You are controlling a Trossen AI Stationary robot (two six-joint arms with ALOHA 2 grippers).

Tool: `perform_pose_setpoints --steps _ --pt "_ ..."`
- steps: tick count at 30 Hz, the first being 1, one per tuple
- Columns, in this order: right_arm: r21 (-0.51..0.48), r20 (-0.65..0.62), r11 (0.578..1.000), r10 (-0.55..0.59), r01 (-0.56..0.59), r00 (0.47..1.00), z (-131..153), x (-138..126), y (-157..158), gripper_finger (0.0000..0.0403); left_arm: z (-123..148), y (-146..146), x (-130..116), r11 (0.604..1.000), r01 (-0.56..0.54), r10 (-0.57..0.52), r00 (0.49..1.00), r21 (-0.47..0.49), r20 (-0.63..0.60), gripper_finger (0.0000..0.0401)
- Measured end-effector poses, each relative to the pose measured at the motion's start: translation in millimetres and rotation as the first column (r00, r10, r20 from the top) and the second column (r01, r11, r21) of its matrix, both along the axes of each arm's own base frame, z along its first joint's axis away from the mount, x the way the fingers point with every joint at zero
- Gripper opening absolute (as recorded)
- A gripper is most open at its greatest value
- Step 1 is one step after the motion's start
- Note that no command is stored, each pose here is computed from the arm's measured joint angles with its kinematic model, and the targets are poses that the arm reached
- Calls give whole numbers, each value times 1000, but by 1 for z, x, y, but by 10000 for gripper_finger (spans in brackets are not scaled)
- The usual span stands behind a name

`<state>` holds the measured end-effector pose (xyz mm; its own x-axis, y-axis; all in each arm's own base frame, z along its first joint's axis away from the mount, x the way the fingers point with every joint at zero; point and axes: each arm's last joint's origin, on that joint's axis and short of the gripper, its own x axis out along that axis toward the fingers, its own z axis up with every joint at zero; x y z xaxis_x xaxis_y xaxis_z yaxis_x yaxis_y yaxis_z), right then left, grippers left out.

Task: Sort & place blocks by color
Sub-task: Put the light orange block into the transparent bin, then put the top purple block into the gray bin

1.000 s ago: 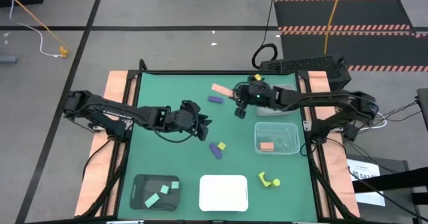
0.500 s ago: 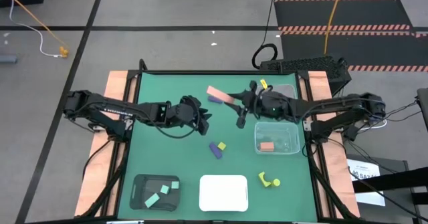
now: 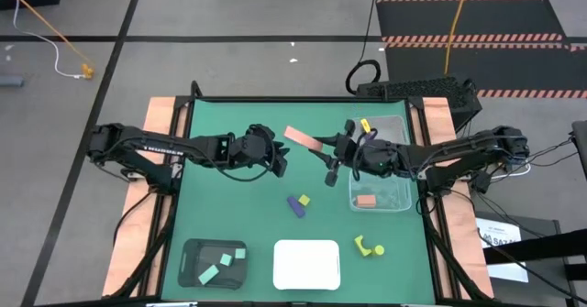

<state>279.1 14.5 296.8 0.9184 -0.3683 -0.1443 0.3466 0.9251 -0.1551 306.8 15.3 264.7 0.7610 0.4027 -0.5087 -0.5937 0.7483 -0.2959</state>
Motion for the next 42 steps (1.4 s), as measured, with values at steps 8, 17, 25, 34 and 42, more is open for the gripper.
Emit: perform_pose_setpoints --steps 8,17,25,34,42 --pt "255 -130 965 -23 55 991 -2 -34 6 113 0 0 0 1000 0 0 1000 -1 0 136" --pt "598 -555 705 20 382 831 -29 -102 12 113 0 0 0 1000 2 -2 1000 1 0 136" --pt "490 -806 614 49 619 590 -43 -132 18 113 0 0 0 1000 2 -2 1000 0 2 136" --pt "468 -831 620 68 629 552 -45 -134 19 144 0 0 0 1000 -1 1 1000 -5 5 136" --pt "468 -831 622 68 628 552 -45 -134 19 281 0 0 0 1000 7 -7 1000 -13 7 136"
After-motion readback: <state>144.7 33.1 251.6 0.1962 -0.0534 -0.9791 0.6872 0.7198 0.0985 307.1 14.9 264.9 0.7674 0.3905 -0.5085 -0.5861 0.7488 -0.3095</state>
